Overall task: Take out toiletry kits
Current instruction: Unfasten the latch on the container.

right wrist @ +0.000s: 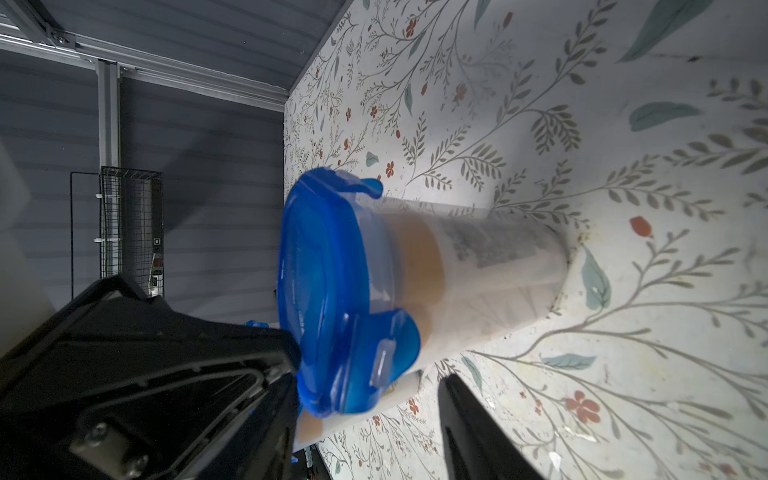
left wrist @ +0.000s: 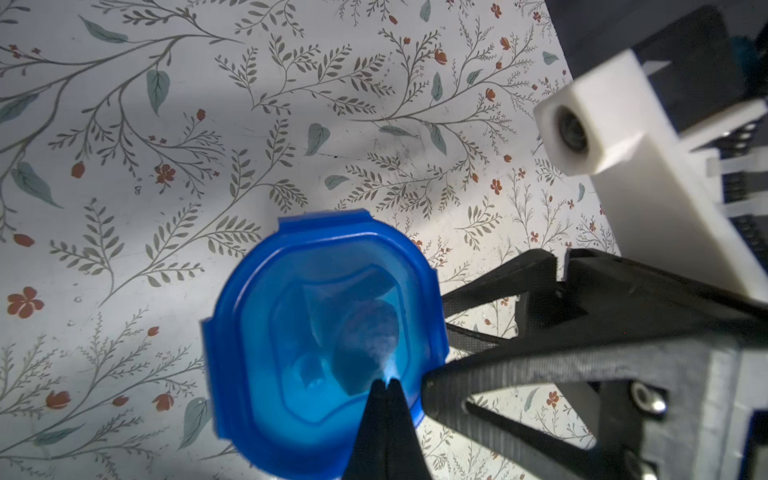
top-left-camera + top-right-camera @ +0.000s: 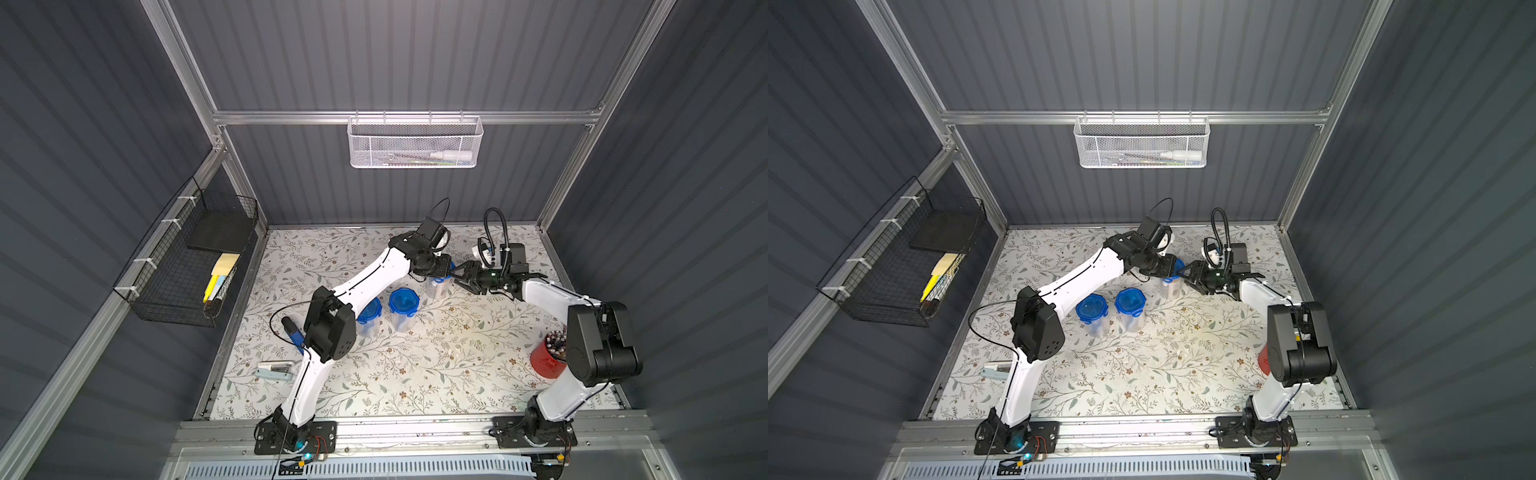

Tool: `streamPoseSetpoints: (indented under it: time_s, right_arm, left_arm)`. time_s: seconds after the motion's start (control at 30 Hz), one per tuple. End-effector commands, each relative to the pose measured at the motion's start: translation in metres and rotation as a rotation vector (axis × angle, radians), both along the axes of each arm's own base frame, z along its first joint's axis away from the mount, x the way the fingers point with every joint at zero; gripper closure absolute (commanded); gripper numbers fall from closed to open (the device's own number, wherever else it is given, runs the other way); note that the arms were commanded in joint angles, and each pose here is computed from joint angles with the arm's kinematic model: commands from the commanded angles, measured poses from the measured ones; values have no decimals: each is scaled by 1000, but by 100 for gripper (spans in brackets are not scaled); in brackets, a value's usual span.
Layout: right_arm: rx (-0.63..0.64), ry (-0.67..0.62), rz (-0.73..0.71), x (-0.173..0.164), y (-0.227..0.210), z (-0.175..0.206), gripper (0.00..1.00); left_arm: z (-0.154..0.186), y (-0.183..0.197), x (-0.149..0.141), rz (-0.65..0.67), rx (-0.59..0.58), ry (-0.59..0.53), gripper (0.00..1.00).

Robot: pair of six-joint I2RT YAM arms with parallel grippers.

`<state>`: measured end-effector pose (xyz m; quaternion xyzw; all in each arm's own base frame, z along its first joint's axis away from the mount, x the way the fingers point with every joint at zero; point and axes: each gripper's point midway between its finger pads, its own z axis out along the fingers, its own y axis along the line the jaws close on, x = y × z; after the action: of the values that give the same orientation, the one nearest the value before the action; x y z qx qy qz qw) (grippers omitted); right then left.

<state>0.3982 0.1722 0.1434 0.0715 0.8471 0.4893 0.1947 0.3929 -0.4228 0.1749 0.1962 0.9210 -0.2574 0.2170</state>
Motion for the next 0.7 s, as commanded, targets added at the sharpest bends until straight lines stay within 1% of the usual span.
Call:
streamPoseSetpoints:
  time_s: [0.0, 0.3, 0.67]
  right_arm:
    - [25, -18, 14, 2, 1, 2, 41]
    - [111, -36, 24, 12, 5, 0, 41]
    - [178, -114, 35, 13, 5, 14, 42]
  left_arm:
    - [-23, 11, 1, 27, 45, 50, 100]
    - [-27, 16, 2, 38, 57, 62, 100]
    - [-42, 20, 3, 46, 81, 89, 100]
